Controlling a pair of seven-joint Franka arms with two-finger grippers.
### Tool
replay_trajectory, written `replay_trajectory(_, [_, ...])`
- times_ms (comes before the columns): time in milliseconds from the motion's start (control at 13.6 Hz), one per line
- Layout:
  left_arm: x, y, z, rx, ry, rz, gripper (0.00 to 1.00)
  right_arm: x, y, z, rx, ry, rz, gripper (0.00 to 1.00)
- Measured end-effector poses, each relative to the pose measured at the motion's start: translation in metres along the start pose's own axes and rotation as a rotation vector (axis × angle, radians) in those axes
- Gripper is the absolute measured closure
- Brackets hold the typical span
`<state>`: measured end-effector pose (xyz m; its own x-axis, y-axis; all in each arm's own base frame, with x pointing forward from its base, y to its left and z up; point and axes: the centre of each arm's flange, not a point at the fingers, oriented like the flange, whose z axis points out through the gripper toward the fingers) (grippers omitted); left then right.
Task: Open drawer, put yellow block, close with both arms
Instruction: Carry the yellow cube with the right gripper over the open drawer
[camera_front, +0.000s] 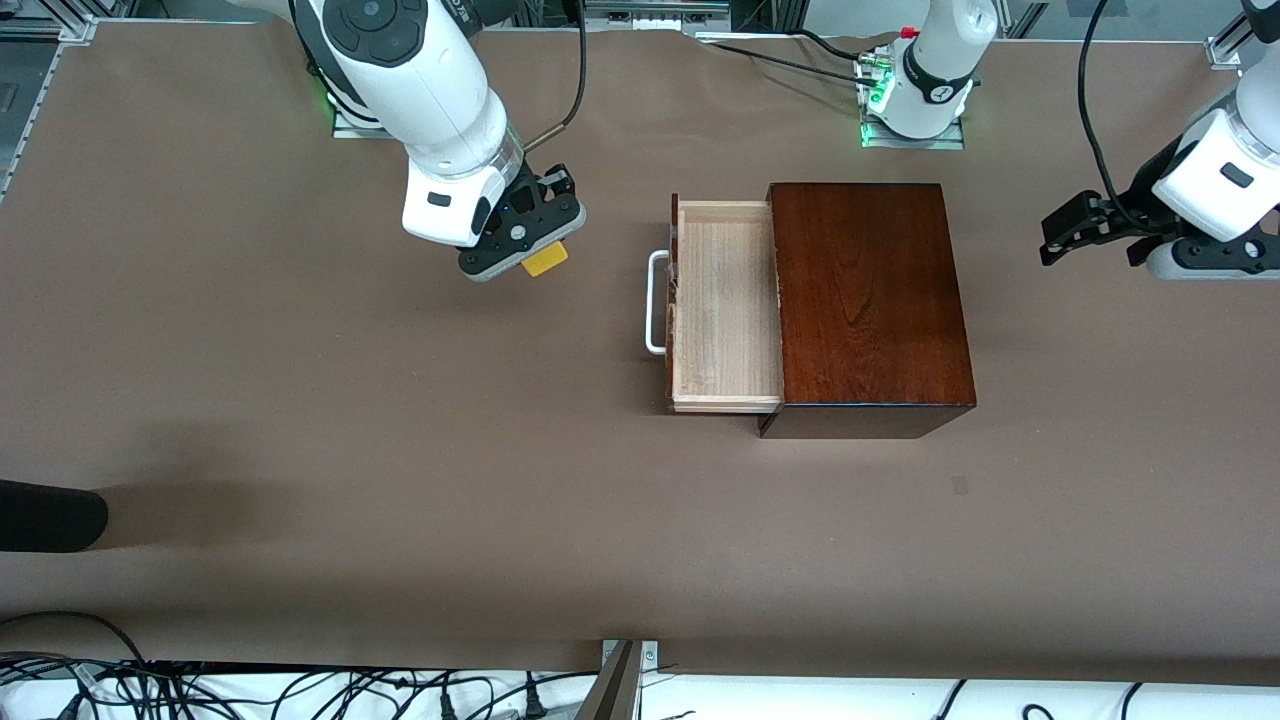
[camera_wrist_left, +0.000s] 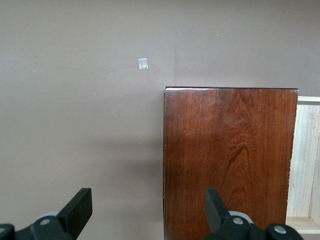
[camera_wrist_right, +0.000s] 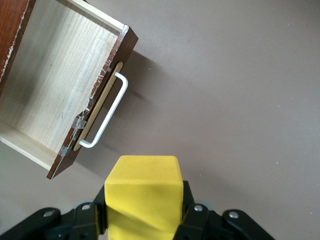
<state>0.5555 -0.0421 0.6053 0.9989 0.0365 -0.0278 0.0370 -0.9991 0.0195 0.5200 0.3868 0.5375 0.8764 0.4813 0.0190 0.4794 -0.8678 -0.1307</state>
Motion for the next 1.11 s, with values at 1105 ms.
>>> replay_trajectory(1105, [0.009, -0.006, 0.006, 0.021, -0.002, -0.012, 0.00, 0.043, -0.180, 0.096, -0.003, 0.071, -0.383, 0.45])
